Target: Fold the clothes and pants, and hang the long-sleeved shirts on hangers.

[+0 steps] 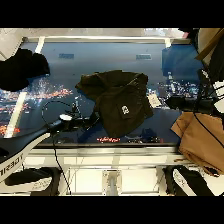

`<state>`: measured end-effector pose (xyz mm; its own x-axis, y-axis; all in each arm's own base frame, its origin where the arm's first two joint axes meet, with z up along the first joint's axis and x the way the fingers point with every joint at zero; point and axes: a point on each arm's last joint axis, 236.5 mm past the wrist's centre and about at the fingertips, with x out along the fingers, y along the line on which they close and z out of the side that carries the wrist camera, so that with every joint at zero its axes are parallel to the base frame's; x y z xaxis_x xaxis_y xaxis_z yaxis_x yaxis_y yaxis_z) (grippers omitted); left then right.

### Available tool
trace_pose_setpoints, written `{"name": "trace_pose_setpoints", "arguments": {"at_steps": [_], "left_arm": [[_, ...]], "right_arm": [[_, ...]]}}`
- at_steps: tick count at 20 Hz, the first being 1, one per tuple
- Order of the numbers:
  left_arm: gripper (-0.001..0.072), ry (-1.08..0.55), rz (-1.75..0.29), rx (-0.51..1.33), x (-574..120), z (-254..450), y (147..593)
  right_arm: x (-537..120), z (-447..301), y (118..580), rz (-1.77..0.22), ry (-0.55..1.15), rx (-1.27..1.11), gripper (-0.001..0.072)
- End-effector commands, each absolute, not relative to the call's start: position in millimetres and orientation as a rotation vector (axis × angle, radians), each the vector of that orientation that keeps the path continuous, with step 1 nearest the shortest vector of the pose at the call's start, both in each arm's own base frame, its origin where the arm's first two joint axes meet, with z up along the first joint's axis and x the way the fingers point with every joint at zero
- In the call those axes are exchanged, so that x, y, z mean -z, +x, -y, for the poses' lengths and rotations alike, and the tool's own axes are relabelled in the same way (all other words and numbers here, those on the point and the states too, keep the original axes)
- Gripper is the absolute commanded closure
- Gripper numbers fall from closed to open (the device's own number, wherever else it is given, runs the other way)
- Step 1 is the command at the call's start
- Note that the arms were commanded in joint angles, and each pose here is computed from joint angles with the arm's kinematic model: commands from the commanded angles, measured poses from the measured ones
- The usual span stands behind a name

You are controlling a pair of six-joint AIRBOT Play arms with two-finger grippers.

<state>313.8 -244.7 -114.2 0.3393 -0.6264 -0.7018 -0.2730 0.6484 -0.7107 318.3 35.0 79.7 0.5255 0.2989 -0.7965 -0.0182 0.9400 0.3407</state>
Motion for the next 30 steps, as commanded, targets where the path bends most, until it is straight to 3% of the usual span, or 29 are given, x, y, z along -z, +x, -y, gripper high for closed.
{"name": "trace_pose_setpoints", "arguments": {"at_steps": [1, 2, 4, 8, 15, 25, 27, 29, 30], "left_arm": [[0.0692, -0.898, -1.270, 0.306, 111, 251, 308], [0.0692, -0.897, -1.273, 0.311, 111, 252, 308], [0.0692, -0.899, -1.273, 0.322, 108, 253, 307], [0.0693, -0.865, -1.207, 0.382, 83, 255, 312], [0.0695, -0.813, -1.172, 0.419, 73, 253, 313], [0.0694, -0.770, -1.175, 0.427, 76, 251, 311], [0.0695, -0.760, -1.177, 0.429, 77, 250, 310], [0.0695, -0.760, -1.176, 0.429, 77, 250, 310], [0.0694, -0.760, -1.174, 0.430, 76, 250, 310]], "right_arm": [[-56, -43, 289, -1.137, 0.309, -0.227, 0.0260], [-41, -46, 283, -1.166, 0.334, -0.229, 0.0255], [-4, -58, 282, -1.158, 0.455, -0.213, 0.0079], [42, -56, 306, -0.994, 0.744, -0.061, 0.0096], [94, -82, 322, -1.063, 0.942, -0.103, 0.0124], [102, -74, 367, -1.016, 1.007, -0.083, 0.0175], [106, -74, 370, -1.027, 1.034, -0.065, 0.0293], [105, -74, 371, -1.024, 1.029, -0.073, 0.0687], [101, -77, 372, -1.024, 1.030, -0.093, 0.0685]]}}
